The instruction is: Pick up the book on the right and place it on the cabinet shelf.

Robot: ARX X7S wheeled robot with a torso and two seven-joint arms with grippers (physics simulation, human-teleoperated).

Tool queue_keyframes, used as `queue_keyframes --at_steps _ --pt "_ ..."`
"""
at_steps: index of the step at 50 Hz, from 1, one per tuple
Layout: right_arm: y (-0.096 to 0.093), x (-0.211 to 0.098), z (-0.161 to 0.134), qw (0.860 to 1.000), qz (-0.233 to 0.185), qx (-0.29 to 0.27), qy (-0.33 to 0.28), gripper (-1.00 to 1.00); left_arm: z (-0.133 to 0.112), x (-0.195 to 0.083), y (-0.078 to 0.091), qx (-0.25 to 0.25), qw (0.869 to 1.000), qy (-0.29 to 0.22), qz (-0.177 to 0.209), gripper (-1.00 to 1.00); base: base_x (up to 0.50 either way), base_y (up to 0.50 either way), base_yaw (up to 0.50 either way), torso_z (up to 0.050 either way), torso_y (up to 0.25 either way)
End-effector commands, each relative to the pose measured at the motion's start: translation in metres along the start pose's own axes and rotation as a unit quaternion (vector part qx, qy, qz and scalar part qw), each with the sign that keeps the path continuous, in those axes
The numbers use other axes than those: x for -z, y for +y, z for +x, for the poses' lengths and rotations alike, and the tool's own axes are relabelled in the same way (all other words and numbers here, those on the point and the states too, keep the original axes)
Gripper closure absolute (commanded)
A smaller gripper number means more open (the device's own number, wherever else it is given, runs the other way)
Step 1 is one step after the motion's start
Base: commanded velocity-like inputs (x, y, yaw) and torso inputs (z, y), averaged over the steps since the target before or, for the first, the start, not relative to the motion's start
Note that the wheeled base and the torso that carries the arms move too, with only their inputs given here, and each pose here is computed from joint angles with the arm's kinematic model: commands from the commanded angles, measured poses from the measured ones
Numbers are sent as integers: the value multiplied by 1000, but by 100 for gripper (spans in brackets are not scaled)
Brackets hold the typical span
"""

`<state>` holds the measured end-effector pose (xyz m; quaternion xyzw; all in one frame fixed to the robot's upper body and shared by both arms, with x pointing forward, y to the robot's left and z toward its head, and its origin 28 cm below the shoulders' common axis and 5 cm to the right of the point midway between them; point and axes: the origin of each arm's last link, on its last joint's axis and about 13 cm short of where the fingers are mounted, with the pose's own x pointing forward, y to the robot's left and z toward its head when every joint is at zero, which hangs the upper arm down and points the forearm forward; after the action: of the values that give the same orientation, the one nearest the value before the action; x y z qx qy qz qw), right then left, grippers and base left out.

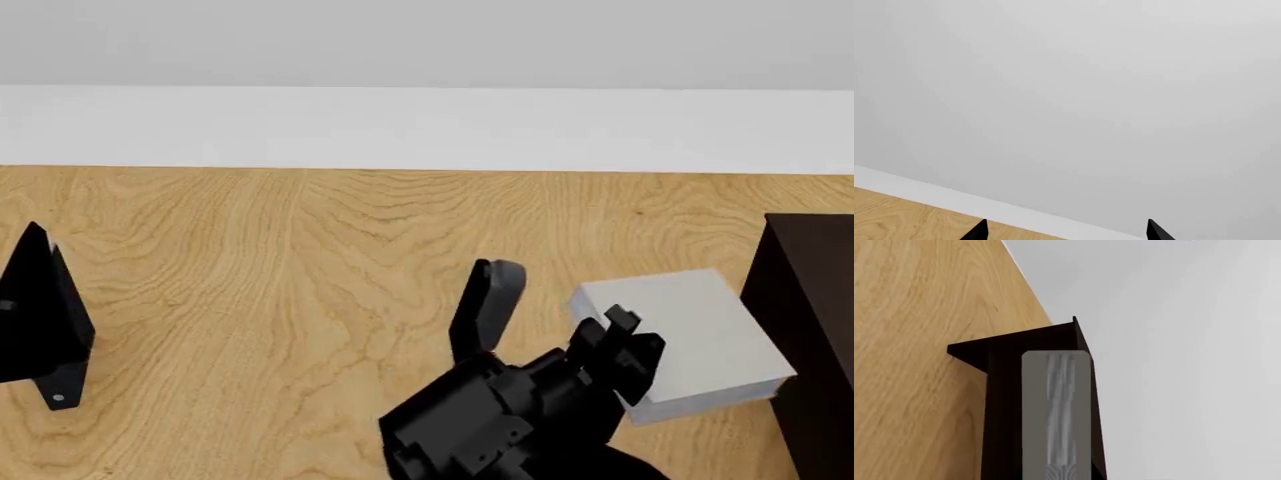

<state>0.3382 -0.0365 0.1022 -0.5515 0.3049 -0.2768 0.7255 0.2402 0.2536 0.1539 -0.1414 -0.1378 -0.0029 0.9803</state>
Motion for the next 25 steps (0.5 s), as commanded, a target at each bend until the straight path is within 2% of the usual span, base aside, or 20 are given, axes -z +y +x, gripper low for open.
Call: queue_keyframes --at_steps 1,16,25 --pt "-2 7 17 996 -39 77 -19 100 0 0 0 -1 1000 -1 -1 -100 0 0 0 0 0" --pt "4 9 21 996 -33 81 -33 100 0 -2 1 -3 1000 -2 -2 -100 0 0 0 1 1" --pt "13 17 25 995 -43 84 -31 100 0 -2 1 -4 1000 -3 -2 -100 0 0 0 0 1"
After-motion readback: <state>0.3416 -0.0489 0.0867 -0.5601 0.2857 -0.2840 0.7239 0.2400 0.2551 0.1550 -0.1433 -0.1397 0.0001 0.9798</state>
